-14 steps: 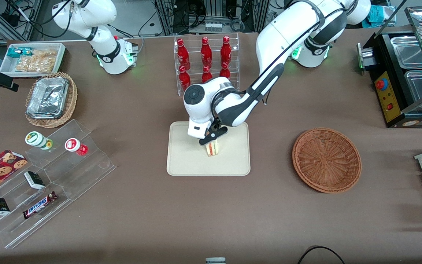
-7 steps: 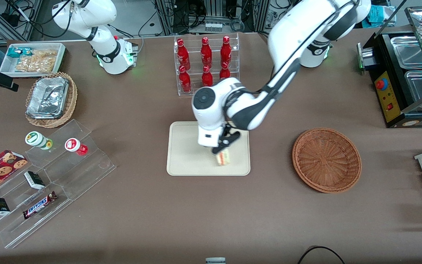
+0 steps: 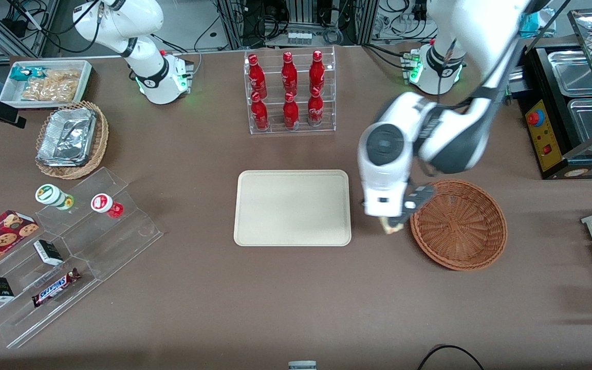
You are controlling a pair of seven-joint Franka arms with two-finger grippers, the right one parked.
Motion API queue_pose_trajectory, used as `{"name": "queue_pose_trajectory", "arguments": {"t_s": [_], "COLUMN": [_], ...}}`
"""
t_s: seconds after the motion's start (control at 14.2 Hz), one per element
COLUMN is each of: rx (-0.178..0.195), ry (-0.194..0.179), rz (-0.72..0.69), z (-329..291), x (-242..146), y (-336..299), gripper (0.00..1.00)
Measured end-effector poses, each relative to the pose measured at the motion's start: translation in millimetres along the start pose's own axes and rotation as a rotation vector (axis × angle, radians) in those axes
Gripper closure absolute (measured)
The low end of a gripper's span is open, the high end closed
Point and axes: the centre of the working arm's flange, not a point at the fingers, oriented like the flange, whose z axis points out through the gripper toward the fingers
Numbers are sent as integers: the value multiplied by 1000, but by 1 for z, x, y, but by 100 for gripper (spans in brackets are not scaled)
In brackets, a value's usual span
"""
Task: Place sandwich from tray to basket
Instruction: 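Lift the sandwich and carry it over the wicker basket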
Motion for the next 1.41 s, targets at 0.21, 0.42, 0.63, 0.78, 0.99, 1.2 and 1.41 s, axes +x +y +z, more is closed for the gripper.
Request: {"name": "queue_pose_trajectory", "arguments": {"t_s": [0.21, 0.42, 0.63, 0.78, 0.99, 1.2, 1.41], "rx": [37, 21, 0, -3, -31, -75, -92], "ry": [-65, -98, -119, -132, -126, -106, -109], "rz": [14, -16, -19, -16, 5, 1, 2], "z": [53, 111, 141, 151, 159, 164, 168], "x": [58, 89, 107, 110, 117, 128, 137], "y": [-83, -132, -153, -155, -154, -151, -145], "gripper": [83, 82, 78, 78, 74, 73, 70]}}
